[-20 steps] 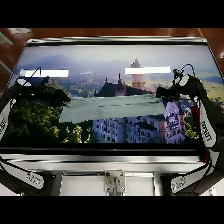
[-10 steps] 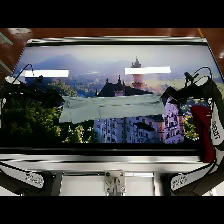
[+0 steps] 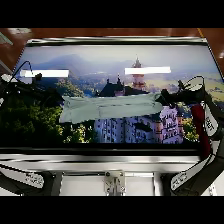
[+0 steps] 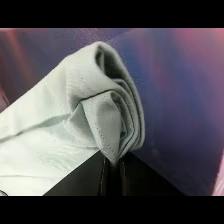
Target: Fold the shirts.
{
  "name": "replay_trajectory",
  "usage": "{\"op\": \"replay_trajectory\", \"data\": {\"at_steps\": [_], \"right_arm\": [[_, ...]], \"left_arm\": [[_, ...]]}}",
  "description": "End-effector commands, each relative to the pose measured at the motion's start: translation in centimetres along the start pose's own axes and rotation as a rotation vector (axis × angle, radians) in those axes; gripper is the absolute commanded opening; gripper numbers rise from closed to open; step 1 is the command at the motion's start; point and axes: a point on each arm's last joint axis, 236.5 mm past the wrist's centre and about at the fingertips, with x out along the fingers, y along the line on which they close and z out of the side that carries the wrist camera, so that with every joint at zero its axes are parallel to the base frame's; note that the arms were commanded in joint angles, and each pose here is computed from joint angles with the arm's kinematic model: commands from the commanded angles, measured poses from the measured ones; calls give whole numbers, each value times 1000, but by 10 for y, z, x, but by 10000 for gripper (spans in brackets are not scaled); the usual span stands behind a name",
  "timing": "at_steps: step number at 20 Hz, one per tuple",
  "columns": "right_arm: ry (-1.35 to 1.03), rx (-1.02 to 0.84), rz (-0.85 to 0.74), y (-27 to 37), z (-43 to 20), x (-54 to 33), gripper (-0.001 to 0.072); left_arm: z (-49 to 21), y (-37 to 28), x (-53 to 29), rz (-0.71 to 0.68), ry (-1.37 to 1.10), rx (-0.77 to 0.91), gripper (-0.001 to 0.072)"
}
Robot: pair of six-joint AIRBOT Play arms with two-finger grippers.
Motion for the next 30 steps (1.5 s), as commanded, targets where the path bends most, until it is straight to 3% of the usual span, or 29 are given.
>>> {"op": "replay_trajectory", "data": {"at_steps": [1, 2, 3, 7, 11, 15, 21, 26, 30], "right_arm": [[25, -63, 39, 15, -8, -7, 60], [21, -110, 48, 26, -9, -18, 61], [11, -153, 57, 39, -11, -32, 60], [-49, -312, 93, 104, -33, -112, 60], [-160, -422, 41, 143, -61, -184, 60], [-152, -455, 39, 164, -101, -220, 60], [-231, -458, 51, 190, -135, -261, 61], [-264, -467, 57, 200, -151, -278, 60], [-269, -425, 30, 192, -145, -275, 60]], "left_arm": [[2, -18, 5, -46, -5, 14, 379], [4, -30, 8, -78, -14, 18, 182], [8, -45, 15, -113, -26, 27, 39], [14, -105, 73, -125, -75, 127, 36], [-33, -158, 163, -121, -6, 218, 35], [-56, -244, 228, -280, -85, 146, 34], [-116, -272, 301, -336, 38, 69, 34], [-132, -289, 322, -381, 77, 29, 33], [-94, -304, 278, -419, -7, 162, 31]]}}
